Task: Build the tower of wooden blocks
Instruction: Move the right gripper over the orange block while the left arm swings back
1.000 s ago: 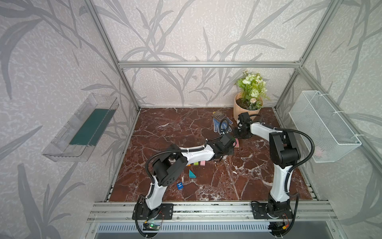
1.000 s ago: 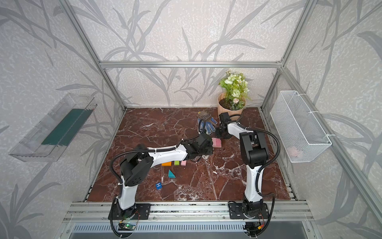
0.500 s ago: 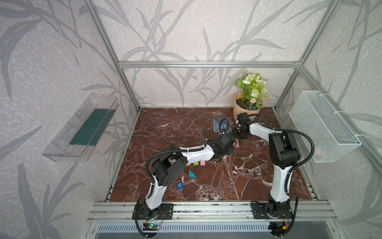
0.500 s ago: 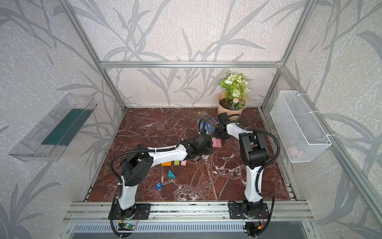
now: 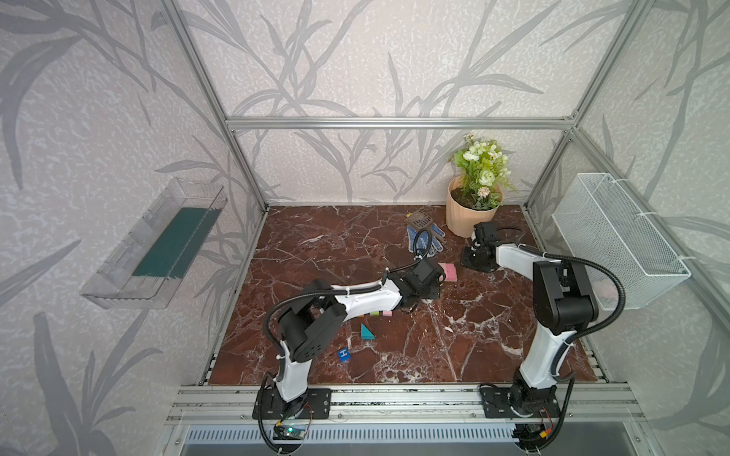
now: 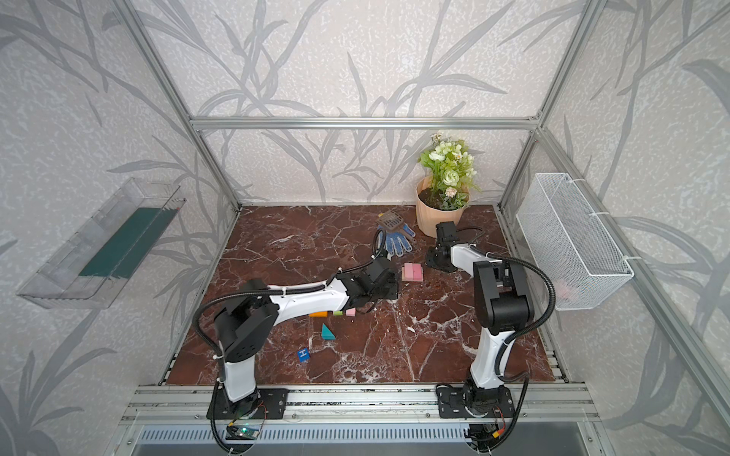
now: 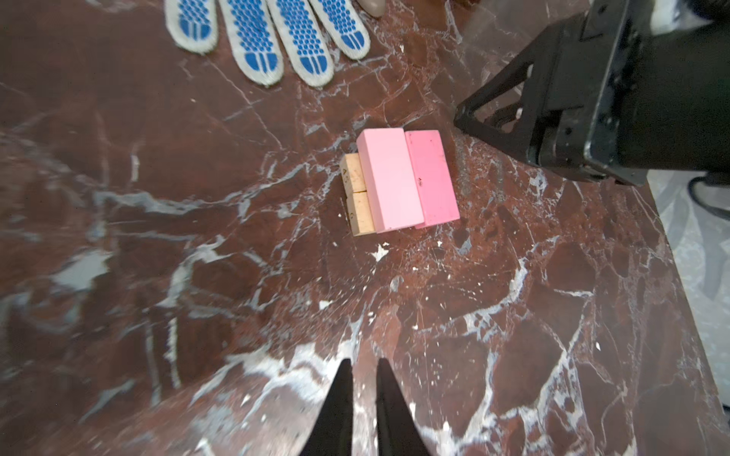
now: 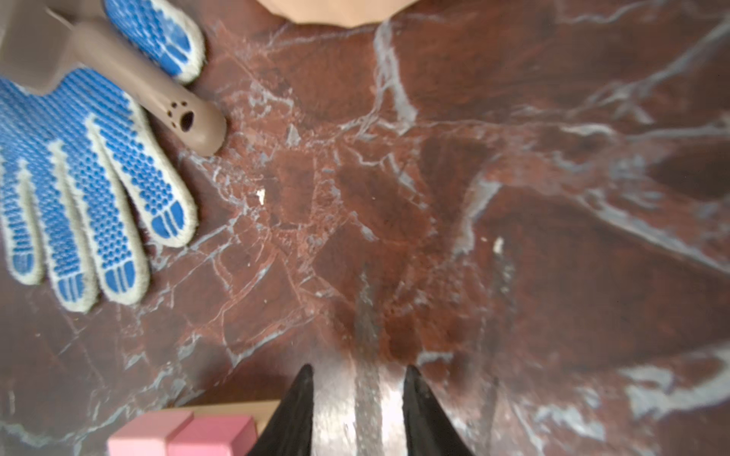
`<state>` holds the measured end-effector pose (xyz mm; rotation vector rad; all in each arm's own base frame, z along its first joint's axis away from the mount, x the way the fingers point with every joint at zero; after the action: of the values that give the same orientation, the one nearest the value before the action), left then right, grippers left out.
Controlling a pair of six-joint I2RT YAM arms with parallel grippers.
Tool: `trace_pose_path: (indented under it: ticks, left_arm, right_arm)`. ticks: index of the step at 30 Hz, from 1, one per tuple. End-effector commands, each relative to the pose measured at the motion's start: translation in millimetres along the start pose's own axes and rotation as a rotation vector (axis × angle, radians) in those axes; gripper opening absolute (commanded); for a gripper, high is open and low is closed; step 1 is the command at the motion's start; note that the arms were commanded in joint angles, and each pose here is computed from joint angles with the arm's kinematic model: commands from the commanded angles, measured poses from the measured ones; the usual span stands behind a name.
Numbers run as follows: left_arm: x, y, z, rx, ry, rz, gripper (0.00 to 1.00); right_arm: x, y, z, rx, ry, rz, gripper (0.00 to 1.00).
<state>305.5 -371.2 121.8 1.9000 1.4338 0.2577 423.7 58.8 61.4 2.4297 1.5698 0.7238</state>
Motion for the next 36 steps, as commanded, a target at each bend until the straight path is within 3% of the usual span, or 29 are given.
trace_pose_path:
  ticks: [1, 6, 9, 10, 12, 13, 14, 17, 20, 23, 27, 31, 36]
  left_arm:
    - [26.5, 32.9, -65.9, -0.129, 0.122, 0.063, 0.18]
    - [99.7, 45.0, -149.6, -0.172, 0.264, 0.045, 0.29]
    - [151.3, 46.6, -184.7, -0.260, 0.365, -0.002, 0.46]
    - [167.3, 45.4, -191.9, -0.315, 0.428, 0.016, 0.55]
    - [199.3, 34.6, -200.8, -0.402, 0.573, -0.010, 0.60]
    - [214.0, 25.1, -202.5, -0.437, 0.631, -0.050, 0.68]
    - [220.8, 18.9, -199.8, -0.463, 0.640, -0.052, 0.71]
    - [222.9, 16.4, -201.1, -0.532, 0.595, -0.038, 0.74]
    - [215.2, 21.1, -210.5, -0.561, 0.538, -0.009, 0.75]
    - [220.7, 15.7, -216.0, -0.595, 0.557, -0.038, 0.80]
    - [224.5, 8.7, -214.5, -0.623, 0.552, -0.066, 0.86]
    - [223.7, 8.0, -214.8, -0.623, 0.537, -0.083, 0.86]
    - [223.2, 6.8, -214.3, -0.625, 0.525, -0.099, 0.89]
  right_arm:
    - [-0.3, 14.2, -24.6, -0.122, 0.064, 0.060, 0.44]
    - [-9.0, 10.2, -49.4, -0.229, 0.120, 0.088, 0.51]
    - [-3.8, 7.2, -63.4, -0.275, 0.185, 0.068, 0.53]
    - [-0.3, 5.4, -70.0, -0.273, 0.207, 0.057, 0.53]
    - [6.7, -0.1, -89.0, -0.254, 0.223, 0.050, 0.53]
    - [13.9, -5.8, -102.6, -0.247, 0.232, 0.039, 0.53]
    - [22.5, -11.8, -115.5, -0.251, 0.238, 0.018, 0.54]
    - [63.5, -48.5, -153.8, -0.301, 0.238, -0.119, 0.63]
    - [105.8, -101.7, -162.1, -0.286, 0.284, -0.235, 0.67]
    - [146.4, -149.5, -147.9, -0.181, 0.346, -0.313, 0.67]
    - [183.7, -194.5, -130.0, -0.093, 0.217, -0.476, 0.67]
    - [191.2, -223.4, -100.2, -0.042, 0.088, -0.544, 0.67]
    - [194.4, -245.6, -74.8, 0.032, 0.076, -0.558, 0.67]
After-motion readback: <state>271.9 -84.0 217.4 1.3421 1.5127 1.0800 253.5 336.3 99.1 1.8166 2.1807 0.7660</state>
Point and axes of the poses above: each gripper's point midway between its finger pads, its own z axis out along the fingers, its own x axis along the line the jaws close on, y = z × x, the point moved 3 cm from there along -z, back along the fingers, and after that the axes turned 10 degrees about z, right-handed, at the moved point
